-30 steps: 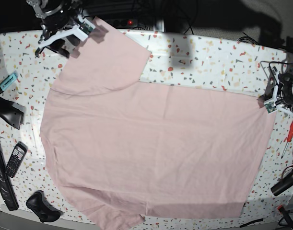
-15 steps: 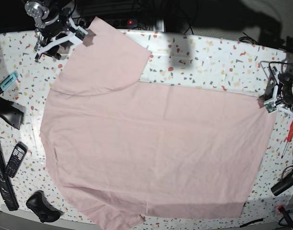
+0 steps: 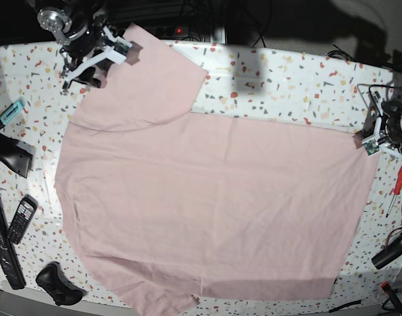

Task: Fold the T-shirt properly
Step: 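Move the right gripper to the sleeve and grasp the shirt shoulder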

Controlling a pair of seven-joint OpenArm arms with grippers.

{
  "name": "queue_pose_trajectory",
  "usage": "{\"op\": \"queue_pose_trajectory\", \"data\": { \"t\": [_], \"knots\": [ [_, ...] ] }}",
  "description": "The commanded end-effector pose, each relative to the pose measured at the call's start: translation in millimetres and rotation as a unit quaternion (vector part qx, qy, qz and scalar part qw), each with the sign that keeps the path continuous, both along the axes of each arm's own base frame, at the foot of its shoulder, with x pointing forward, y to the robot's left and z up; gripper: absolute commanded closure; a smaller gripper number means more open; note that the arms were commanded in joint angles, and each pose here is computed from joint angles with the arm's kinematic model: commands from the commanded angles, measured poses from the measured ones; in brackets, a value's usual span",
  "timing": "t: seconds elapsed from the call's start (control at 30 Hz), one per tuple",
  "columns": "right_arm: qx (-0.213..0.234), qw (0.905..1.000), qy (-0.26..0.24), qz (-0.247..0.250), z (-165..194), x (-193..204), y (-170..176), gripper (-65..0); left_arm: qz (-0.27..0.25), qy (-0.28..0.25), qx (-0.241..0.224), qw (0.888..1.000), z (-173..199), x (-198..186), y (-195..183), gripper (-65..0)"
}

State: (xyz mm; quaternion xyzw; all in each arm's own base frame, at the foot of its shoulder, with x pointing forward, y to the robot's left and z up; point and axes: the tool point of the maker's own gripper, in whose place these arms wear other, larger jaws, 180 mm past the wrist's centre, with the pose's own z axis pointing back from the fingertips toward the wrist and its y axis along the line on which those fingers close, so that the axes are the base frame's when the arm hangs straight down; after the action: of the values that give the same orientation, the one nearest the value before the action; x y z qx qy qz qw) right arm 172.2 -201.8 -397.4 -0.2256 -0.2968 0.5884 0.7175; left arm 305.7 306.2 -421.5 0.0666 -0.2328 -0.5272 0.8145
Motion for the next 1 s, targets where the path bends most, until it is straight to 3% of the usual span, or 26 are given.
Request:
{"op": "queue_pose_trajectory", "data": {
  "t": [0.0,0.47,0.57,0.73,0.97],
  "knots": [
    [0.004,0.9999,-0.012,0.010,6.0,6.4,5.5,-30.5,0.003,-0.010,0.016,1.000,10.9,6.3,12.6,0.0],
    [-0.019,0.9997,0.010,0.014,-16.2,22.9,20.3,-29.6,0.004,-0.009,0.018,1.000,10.5,5.8,13.4,0.0],
    [-0.026,0.9994,0.021,0.013,-22.8,23.6,18.1,-22.4,0.004,-0.008,0.019,1.000,10.5,5.7,14.0,0.0],
    [-0.034,0.9993,0.013,-0.005,-20.6,27.1,11.6,0.0,0.004,-0.008,0.018,1.000,10.3,5.5,13.7,0.0],
    [-0.021,0.9919,-0.086,-0.091,6.8,49.4,-9.8,0.0,0.008,0.003,0.015,1.000,4.1,-3.0,13.0,0.0]
  ]
}}
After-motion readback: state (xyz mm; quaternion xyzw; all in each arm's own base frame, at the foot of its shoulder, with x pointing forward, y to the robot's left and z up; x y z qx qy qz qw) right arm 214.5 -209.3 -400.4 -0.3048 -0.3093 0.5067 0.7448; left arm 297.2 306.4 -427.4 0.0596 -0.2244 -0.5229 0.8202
